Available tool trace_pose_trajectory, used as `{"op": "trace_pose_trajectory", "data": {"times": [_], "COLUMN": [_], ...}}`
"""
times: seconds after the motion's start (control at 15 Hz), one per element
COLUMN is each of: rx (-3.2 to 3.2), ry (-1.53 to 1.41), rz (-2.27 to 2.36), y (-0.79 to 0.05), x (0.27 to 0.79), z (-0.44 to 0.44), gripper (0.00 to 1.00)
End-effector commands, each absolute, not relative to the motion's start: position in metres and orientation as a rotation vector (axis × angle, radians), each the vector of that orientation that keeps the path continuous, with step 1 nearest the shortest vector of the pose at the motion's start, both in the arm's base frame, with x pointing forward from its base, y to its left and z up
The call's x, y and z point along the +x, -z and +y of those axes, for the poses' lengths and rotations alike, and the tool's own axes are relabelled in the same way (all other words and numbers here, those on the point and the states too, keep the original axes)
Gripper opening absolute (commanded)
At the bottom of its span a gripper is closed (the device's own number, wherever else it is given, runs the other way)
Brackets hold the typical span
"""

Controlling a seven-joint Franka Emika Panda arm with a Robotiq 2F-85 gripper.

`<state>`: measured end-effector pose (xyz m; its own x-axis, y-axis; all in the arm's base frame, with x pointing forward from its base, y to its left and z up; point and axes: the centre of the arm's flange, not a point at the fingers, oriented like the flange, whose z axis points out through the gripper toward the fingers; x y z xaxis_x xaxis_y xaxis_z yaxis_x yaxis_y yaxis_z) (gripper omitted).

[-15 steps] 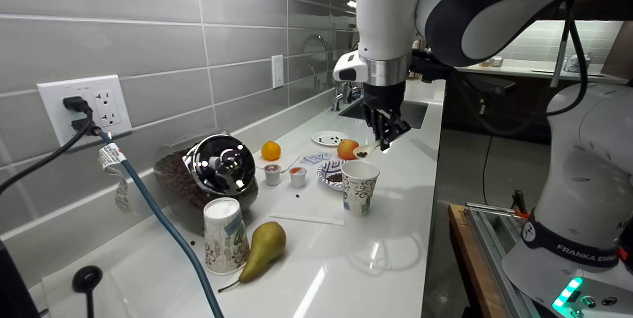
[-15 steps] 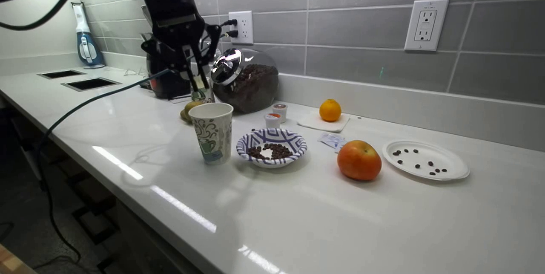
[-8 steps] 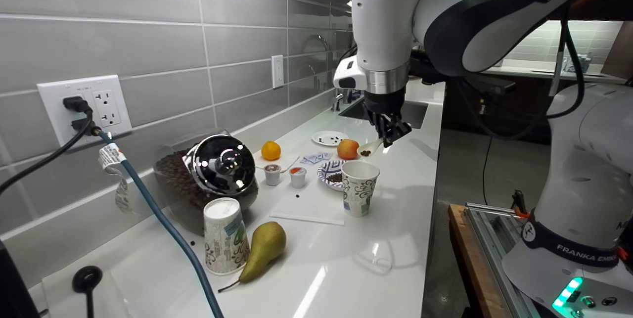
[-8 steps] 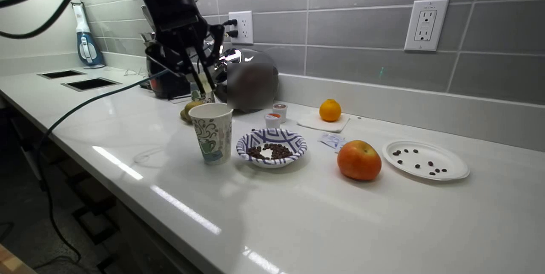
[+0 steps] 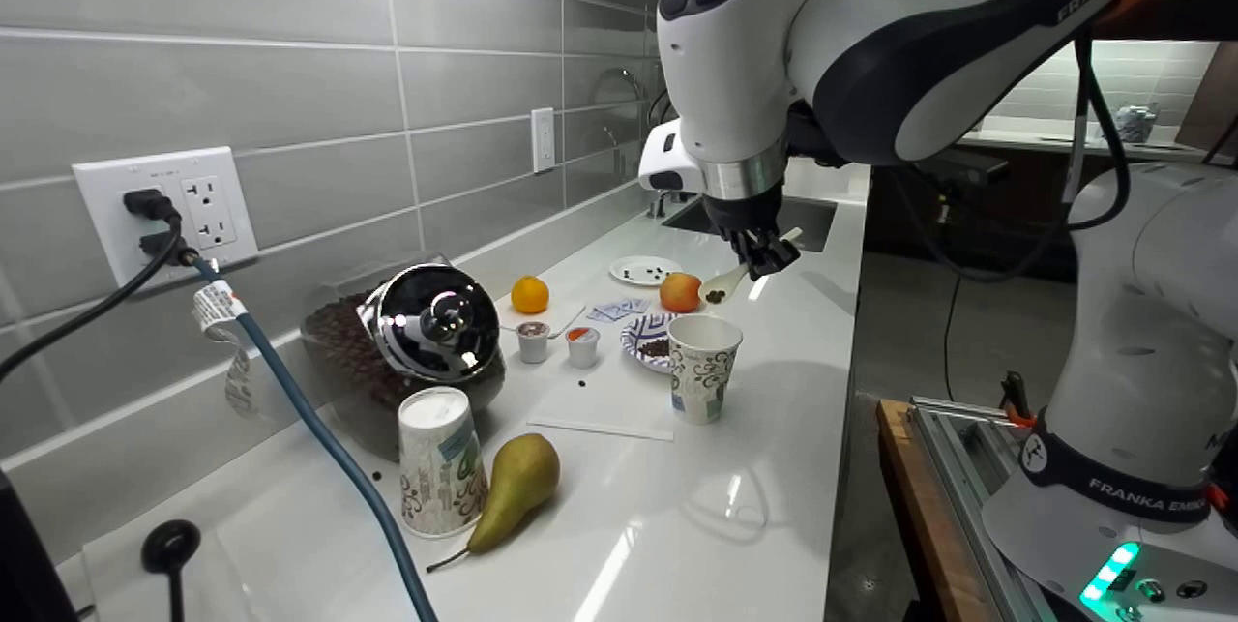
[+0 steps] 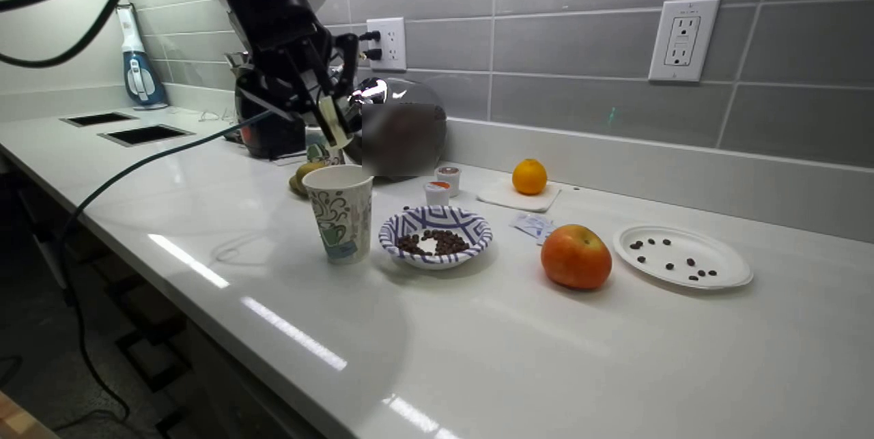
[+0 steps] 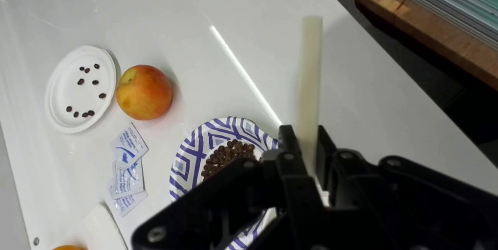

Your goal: Pick up the spoon, scoop some content out the bowl, put the content into the cup and place the spoon down to the right of the bowl

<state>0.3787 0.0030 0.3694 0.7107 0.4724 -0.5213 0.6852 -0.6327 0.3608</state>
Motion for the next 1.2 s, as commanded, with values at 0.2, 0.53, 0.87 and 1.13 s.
{"op": "trace_pose_trajectory", "data": {"times": [0.2,0.53,0.87,1.13], "rx": [2.221,2.138,2.039,1.942], "ry": [0.641,0.733,0.814,0.852], "rz": [0.850,0.811,0.752,0.695], "y": [-0.362,-0.350,-0.339,-0.333], "x": [0.401,0.409,0.414,0.421], "z": [0.025,0.044,0.056,0.061], "gripper": [0.04,0.04,0.04,0.04]}}
